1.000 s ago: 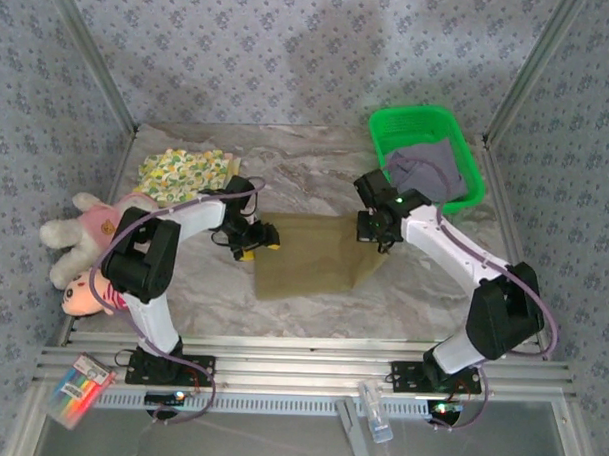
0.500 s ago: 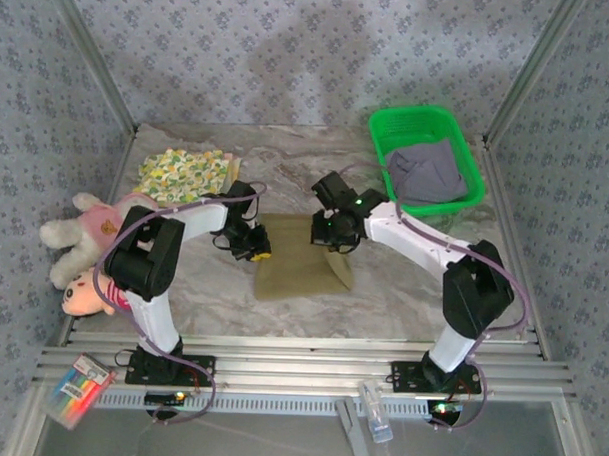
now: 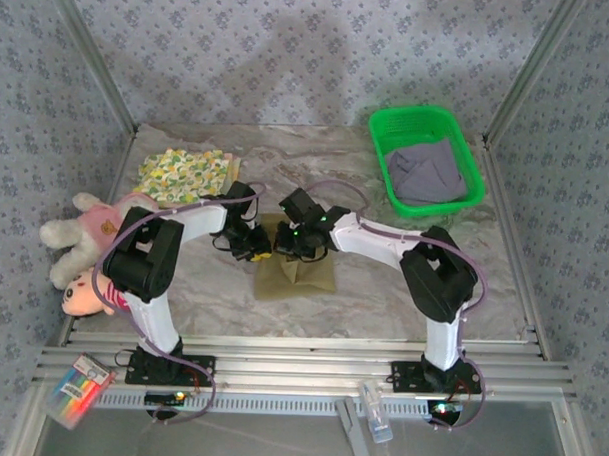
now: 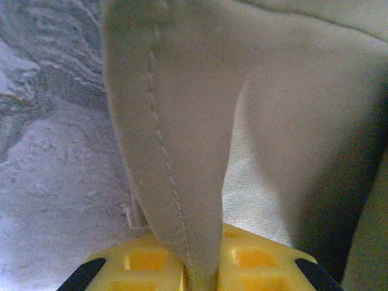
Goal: Fold and stack the skirts
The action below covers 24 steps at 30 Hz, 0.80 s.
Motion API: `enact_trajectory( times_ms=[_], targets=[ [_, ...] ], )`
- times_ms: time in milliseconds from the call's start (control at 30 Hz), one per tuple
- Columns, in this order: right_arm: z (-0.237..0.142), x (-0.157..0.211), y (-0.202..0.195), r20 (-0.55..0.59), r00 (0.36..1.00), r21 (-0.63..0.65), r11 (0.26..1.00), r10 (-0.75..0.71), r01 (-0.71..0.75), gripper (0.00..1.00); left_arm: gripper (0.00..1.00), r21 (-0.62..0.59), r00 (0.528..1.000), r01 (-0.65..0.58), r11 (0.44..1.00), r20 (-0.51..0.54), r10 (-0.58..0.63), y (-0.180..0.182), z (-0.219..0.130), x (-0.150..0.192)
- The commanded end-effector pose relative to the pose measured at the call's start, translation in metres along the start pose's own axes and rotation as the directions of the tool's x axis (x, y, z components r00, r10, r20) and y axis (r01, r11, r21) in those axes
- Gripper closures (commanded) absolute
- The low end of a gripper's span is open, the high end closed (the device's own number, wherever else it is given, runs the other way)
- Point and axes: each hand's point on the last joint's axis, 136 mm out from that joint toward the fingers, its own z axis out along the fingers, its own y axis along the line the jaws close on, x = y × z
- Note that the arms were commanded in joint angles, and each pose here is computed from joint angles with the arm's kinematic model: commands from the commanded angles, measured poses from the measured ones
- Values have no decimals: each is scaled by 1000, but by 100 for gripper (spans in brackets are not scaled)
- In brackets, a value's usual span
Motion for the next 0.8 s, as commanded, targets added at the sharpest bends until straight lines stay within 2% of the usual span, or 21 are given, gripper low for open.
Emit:
enact_trajectory(
  times_ms=[0,300,400,533,700,767],
  targets=[
    [16,-2,1,2,998,-9,998,56,-56,100,82,37,998,-4,999,-59,7,-6,5,16],
    [40,15,-2,-60,996,-7,998,66,-66,98,78,38,999,-7,999,-42,9,-5,-2,13],
    [35,18,2,-63,997,-14,999,33,-34,88,73,19,1000,-13,1000,-24,13,-2,-13,8],
    [15,16,37,-11,994,-148,983,-107,104,72,68,1,1000,-19,1000,23,19,3,-35,-1],
    [-16,19,64,60,967,-224,941,-246,253,60,65,-20,998,-9,1000,61,10,12,-53,-8],
    [-29,21,67,96,947,-239,917,-306,320,59,65,-53,997,2,999,71,2,20,-60,-8]
  ],
)
